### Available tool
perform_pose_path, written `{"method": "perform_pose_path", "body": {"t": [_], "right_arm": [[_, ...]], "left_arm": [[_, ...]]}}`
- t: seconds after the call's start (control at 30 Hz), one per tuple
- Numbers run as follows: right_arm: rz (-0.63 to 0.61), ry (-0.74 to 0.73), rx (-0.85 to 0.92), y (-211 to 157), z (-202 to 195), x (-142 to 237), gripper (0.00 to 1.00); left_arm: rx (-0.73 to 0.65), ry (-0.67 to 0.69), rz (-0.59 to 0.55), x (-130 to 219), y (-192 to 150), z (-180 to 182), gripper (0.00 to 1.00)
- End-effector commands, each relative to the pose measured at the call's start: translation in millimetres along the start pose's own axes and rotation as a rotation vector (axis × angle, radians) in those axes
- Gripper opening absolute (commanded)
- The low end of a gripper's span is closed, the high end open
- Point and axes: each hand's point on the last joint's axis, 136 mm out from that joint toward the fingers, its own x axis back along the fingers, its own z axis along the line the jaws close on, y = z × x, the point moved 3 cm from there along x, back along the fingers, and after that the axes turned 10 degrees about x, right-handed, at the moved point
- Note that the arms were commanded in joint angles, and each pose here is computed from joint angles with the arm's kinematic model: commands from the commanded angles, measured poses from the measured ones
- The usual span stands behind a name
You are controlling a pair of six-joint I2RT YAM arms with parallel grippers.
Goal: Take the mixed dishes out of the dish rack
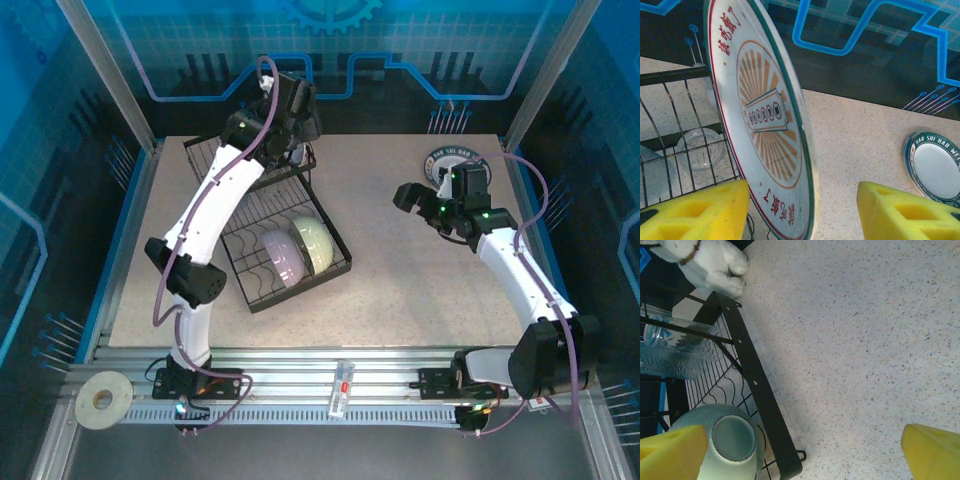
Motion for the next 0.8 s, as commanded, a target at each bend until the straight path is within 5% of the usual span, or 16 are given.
{"method": "perform_pose_path", "body": {"t": [0.0,0.77], "right_arm": [[0.015,0.024,0.027,2.6,10.1,3.3,1.0],[-0.026,0.129,0.043,13.8,31.6,13.8,1.0]], "left_arm": [[0.004,0.006,-0.034,-6.1,8.7,-0.7,0.57],[-0.001,0.003,-0.037,-12.1,8.0,-2.3,0.16]]}}
